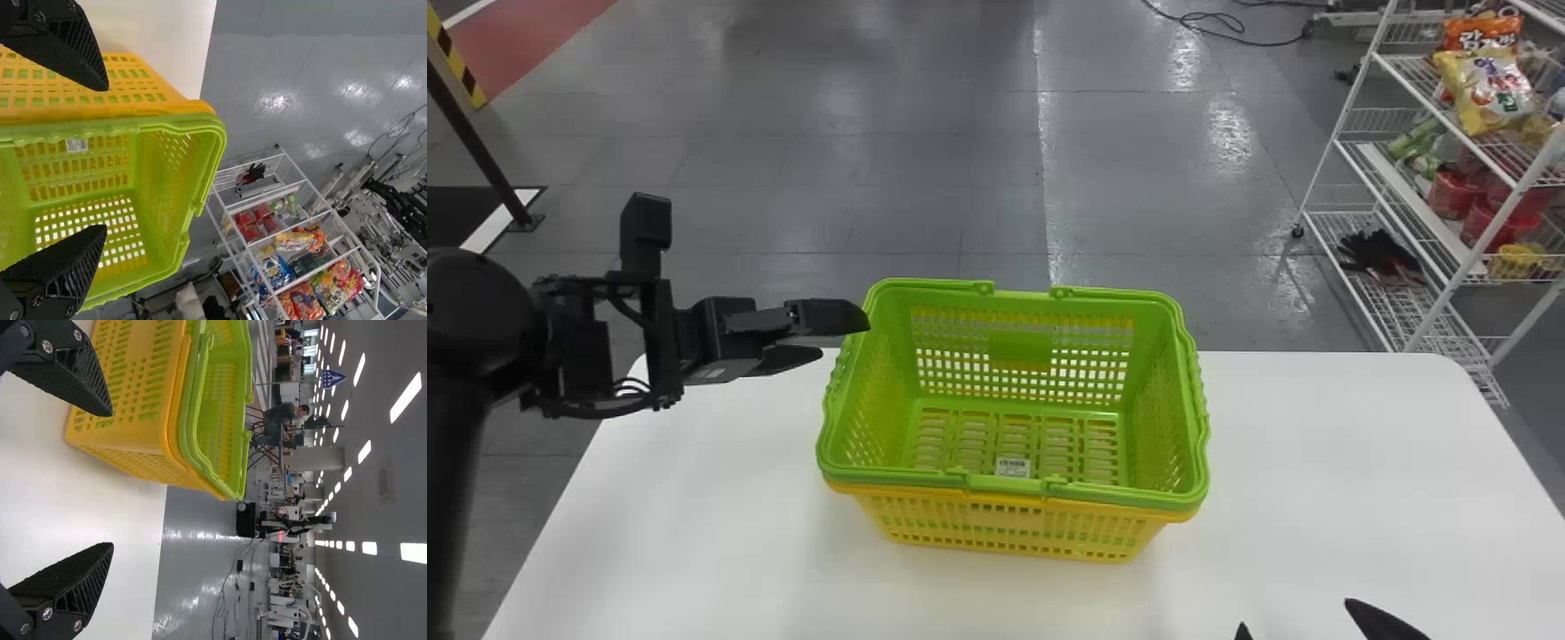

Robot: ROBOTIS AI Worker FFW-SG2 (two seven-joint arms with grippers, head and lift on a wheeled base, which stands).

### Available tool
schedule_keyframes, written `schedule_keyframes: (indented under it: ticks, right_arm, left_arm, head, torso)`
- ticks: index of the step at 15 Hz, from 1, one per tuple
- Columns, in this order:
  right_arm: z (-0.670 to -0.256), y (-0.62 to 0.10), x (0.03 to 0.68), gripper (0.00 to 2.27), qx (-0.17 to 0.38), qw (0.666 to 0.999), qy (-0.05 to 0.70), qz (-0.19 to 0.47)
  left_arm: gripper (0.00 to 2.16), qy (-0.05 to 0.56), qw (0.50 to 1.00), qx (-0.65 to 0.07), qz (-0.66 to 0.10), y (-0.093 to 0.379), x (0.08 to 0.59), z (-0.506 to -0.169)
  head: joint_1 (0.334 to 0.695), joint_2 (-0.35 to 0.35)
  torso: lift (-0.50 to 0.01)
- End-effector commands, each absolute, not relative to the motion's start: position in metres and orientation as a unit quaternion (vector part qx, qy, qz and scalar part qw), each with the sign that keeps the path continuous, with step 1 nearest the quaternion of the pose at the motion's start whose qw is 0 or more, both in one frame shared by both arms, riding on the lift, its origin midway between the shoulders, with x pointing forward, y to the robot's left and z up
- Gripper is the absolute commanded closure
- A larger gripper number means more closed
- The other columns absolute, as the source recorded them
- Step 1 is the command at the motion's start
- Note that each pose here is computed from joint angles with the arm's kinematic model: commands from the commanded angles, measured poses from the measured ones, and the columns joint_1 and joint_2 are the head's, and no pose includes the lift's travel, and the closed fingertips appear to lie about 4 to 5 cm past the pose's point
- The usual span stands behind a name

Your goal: Grasp handle with right gripper to insert into left gripper then lift and swing left to center

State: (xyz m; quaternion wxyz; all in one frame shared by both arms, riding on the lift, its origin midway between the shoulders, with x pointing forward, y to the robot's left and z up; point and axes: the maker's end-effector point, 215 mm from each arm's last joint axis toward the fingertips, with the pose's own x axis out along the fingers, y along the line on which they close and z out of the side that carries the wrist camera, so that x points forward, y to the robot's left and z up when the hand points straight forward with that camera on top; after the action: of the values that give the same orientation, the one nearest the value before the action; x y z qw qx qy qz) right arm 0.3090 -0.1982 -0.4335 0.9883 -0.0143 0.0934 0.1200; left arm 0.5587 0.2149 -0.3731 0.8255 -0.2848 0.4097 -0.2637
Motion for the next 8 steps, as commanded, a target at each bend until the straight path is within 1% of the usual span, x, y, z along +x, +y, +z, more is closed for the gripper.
schedule_keyframes:
  ticks: [1, 6, 8]
  right_arm:
    - [-0.433, -0.199, 0.309, 0.11, -0.014, 0.988, 0.093, 0.119]
    - [-0.434, -0.201, 0.309, 0.11, -0.013, 0.989, 0.094, 0.117]
    - [-0.436, -0.202, 0.309, 0.11, -0.014, 0.989, 0.096, 0.116]
  left_arm:
    - [0.06, 0.413, 0.823, -0.284, -0.266, 0.210, 0.558, -0.377]
    - [0.06, 0.414, 0.814, -0.295, -0.282, 0.199, 0.550, -0.375]
    - [0.06, 0.410, 0.806, -0.304, -0.299, 0.188, 0.545, -0.366]
  head:
    - [0.695, 0.022]
    - [0.695, 0.008]
    - [0.695, -0.001]
  torso:
    - [-0.093]
    - [-0.093]
    - [-0.093]
